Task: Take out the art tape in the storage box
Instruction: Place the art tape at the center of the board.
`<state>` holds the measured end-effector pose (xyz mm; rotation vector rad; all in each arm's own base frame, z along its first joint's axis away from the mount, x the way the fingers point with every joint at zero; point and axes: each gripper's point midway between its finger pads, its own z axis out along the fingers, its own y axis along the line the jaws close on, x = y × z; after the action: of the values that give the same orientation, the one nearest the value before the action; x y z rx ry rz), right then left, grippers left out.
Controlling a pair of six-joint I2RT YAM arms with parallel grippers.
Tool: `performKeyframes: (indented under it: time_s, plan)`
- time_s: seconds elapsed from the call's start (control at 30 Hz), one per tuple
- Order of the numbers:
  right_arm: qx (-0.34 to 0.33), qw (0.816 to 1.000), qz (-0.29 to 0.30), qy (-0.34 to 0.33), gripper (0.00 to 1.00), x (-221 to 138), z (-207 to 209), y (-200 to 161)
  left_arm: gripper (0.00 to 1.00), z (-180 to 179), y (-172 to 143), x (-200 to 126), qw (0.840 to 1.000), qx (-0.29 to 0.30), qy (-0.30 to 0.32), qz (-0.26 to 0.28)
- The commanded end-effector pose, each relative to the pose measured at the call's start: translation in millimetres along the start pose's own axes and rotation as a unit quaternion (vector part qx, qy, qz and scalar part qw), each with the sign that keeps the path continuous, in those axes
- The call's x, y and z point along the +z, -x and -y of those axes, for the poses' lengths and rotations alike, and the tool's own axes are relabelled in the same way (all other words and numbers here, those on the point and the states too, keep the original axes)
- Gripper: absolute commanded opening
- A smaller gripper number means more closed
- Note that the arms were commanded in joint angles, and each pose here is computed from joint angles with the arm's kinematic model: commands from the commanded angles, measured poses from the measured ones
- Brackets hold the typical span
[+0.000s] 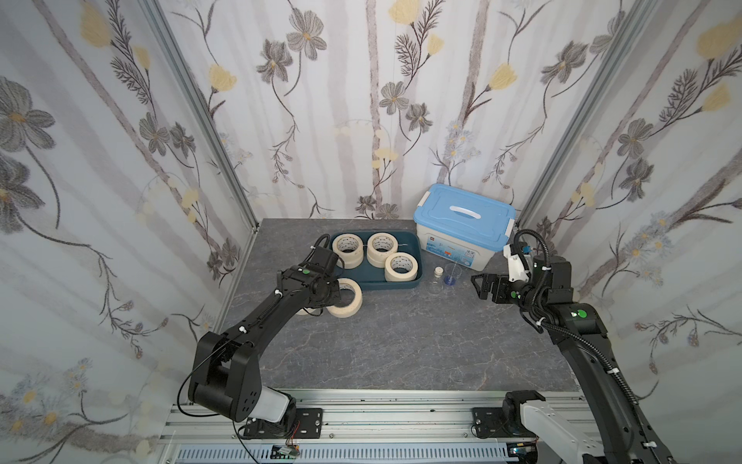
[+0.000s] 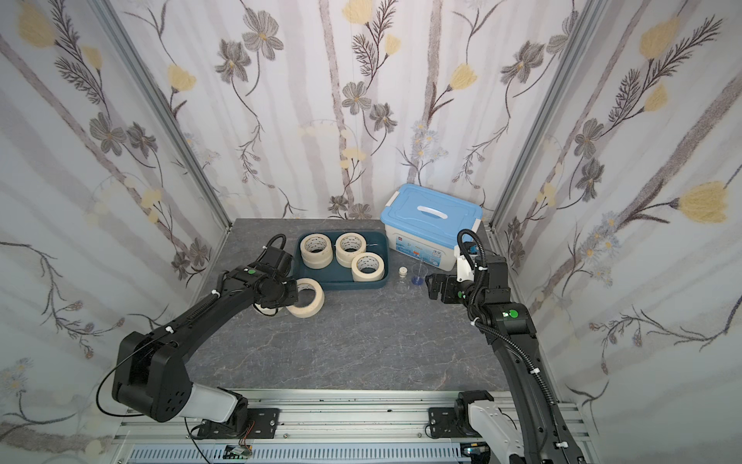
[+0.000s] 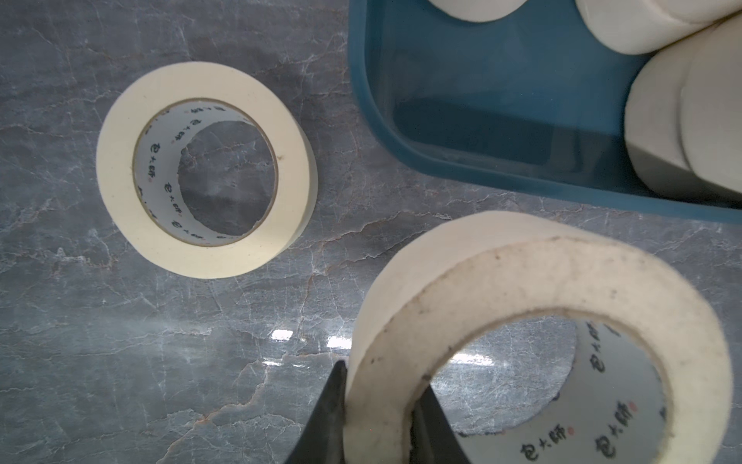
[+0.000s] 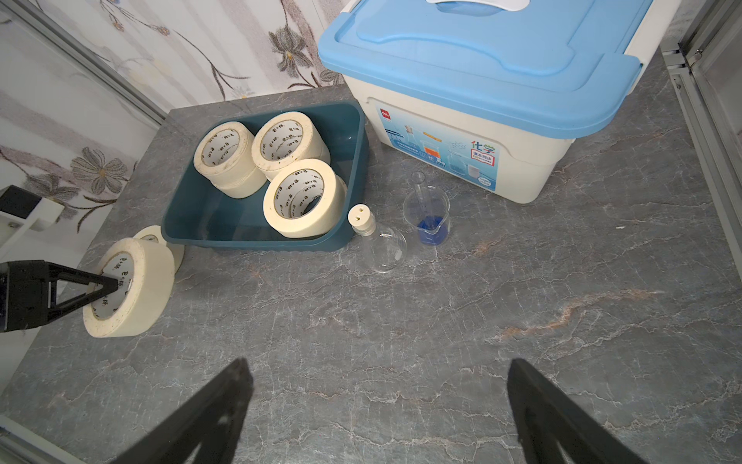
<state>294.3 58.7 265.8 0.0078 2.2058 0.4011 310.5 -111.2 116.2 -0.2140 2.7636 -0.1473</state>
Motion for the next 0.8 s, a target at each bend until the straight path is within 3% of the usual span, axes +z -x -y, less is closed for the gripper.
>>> performKeyframes:
  time_s: [0.0, 0.47, 0.77]
  plan:
    - [0.000, 1.000, 0.006, 0.006, 1.00, -0.7, -2.9, 5.1, 0.18, -2.5, -1.6, 4.0, 1.000, -0.013, 0.003, 0.004]
    - [-0.001, 1.000, 0.005, 0.007, 1.00, -0.2, -3.8, 6.3, 0.16, -7.8, -16.2, 46.8, 0.999, -0.014, 0.022, -0.040]
    - [-0.003, 1.000, 0.006, 0.005, 1.00, -0.2, -3.0, 6.4, 0.15, -10.0, -7.2, 66.0, 0.999, -0.027, 0.024, -0.040]
